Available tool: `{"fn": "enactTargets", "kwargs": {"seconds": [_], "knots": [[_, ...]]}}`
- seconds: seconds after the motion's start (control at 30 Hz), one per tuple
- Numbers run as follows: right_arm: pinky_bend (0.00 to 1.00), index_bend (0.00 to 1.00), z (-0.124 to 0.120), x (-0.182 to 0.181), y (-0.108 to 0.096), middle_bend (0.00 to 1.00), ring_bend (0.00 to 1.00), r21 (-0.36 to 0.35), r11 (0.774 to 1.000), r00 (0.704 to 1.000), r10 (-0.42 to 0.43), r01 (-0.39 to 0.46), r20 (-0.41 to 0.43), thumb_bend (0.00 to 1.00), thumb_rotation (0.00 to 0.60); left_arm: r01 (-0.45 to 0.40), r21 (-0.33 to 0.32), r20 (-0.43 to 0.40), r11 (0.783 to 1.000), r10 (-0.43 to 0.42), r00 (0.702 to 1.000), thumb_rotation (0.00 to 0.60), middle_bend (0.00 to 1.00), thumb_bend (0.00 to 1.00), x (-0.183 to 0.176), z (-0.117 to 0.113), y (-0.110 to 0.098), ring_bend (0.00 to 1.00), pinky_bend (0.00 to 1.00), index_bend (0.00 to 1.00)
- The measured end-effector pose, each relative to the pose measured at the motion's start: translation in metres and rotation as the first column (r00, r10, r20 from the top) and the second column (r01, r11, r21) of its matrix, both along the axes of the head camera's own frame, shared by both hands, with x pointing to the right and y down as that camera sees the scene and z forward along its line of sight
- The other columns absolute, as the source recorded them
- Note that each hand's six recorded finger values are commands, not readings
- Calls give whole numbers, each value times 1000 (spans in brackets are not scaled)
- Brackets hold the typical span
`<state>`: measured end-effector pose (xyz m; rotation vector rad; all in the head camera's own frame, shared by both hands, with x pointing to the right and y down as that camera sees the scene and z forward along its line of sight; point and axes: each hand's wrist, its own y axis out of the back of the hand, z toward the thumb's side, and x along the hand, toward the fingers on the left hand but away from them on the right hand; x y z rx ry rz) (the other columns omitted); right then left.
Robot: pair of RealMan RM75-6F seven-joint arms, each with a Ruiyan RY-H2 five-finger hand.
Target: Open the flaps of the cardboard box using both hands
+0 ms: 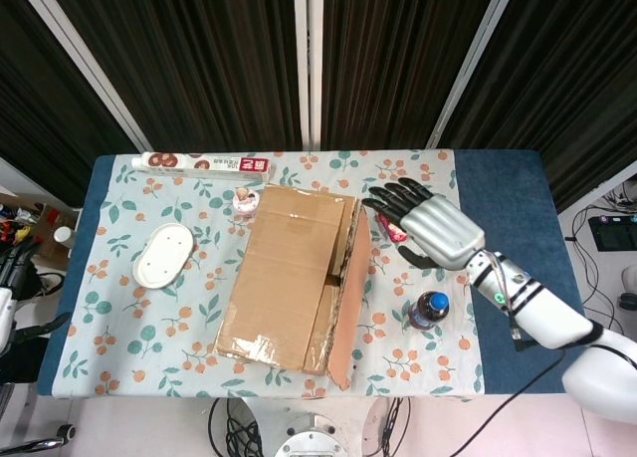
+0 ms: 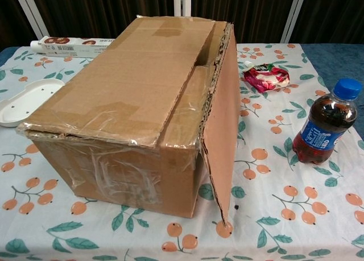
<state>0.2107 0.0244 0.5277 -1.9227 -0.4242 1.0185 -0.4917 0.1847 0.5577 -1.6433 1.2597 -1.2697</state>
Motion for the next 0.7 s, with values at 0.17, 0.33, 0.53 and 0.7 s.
{"fn": "enactTargets", "kwargs": {"seconds": [0.17,0.33,0.53,0.7], "knots": [[0,0,19,-49,-9,0,0,43,997,998,-56,57,-11,137,600,21,-1,-3,1000,-21,1000,599,38,39,-8,3,6,71,166,0],[0,0,43,-96,-6,0,0,44,996,997,-81,81,0,128,600,38,-1,-3,999,-38,999,600,38,39,-16,5,10,71,166,0],[0,0,60,-119,2,0,0,39,993,993,-113,114,-26,127,600,51,-7,2,999,-51,999,600,38,39,-25,7,14,70,166,0],[0,0,64,-117,5,0,0,35,990,990,-132,134,-52,127,600,63,-10,-4,998,-63,998,600,38,39,-30,8,16,70,166,0]]}}
